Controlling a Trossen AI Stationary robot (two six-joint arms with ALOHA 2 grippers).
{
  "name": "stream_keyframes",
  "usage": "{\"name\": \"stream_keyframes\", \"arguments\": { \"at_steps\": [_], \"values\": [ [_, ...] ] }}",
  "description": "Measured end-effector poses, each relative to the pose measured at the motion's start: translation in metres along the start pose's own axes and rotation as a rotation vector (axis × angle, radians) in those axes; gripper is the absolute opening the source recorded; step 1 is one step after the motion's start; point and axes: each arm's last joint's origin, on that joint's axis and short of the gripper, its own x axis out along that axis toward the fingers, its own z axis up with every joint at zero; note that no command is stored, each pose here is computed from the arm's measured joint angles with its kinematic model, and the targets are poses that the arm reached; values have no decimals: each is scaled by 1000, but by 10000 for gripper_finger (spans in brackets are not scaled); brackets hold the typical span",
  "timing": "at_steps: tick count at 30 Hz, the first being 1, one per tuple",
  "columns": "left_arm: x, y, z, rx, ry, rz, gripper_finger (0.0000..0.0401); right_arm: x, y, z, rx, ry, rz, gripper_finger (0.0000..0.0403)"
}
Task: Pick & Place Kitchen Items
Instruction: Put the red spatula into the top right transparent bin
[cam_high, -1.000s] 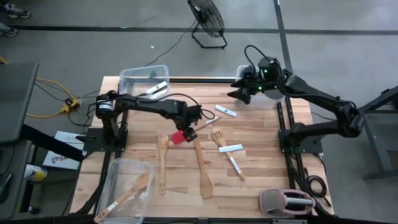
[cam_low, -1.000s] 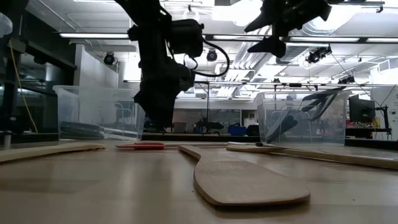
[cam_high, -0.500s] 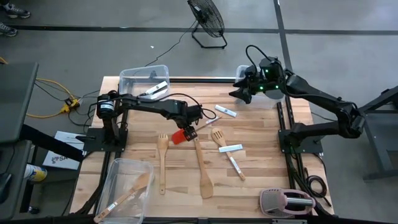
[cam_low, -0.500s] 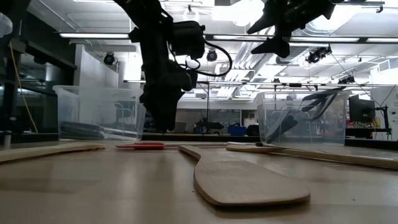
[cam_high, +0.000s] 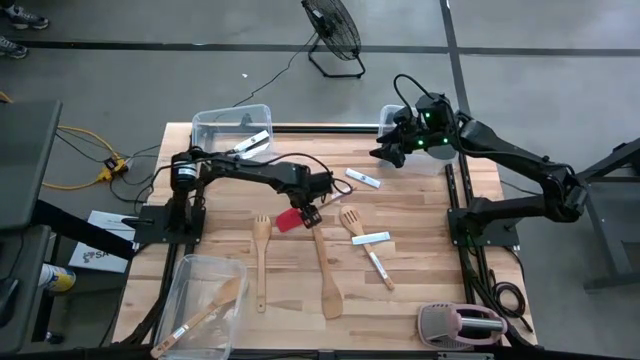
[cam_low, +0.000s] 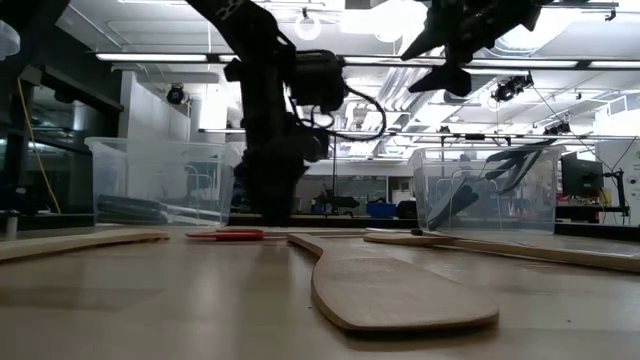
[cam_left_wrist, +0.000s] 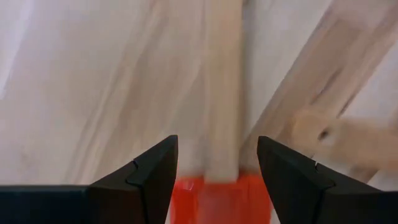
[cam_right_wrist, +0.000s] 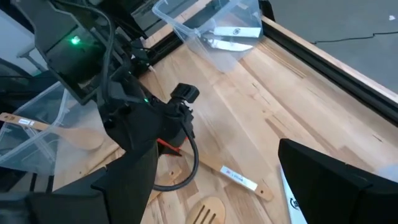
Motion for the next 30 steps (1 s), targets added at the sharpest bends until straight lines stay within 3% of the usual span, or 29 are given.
{"name": "stream_keyframes", "arguments": {
  "at_steps": [6,16,27,30],
  "values": [
    [15,0,-2,6,115,26,216,0,-1,-2,9,14,-17,325],
    [21,0,-6,9,192,6,208,0,-1,-4,19,36,-23,325],
    [22,-2,-8,25,203,-3,76,0,-2,-7,24,61,-29,325],
    [22,-2,-8,28,206,-9,66,0,-2,-7,21,61,-29,325]
  ]
}}
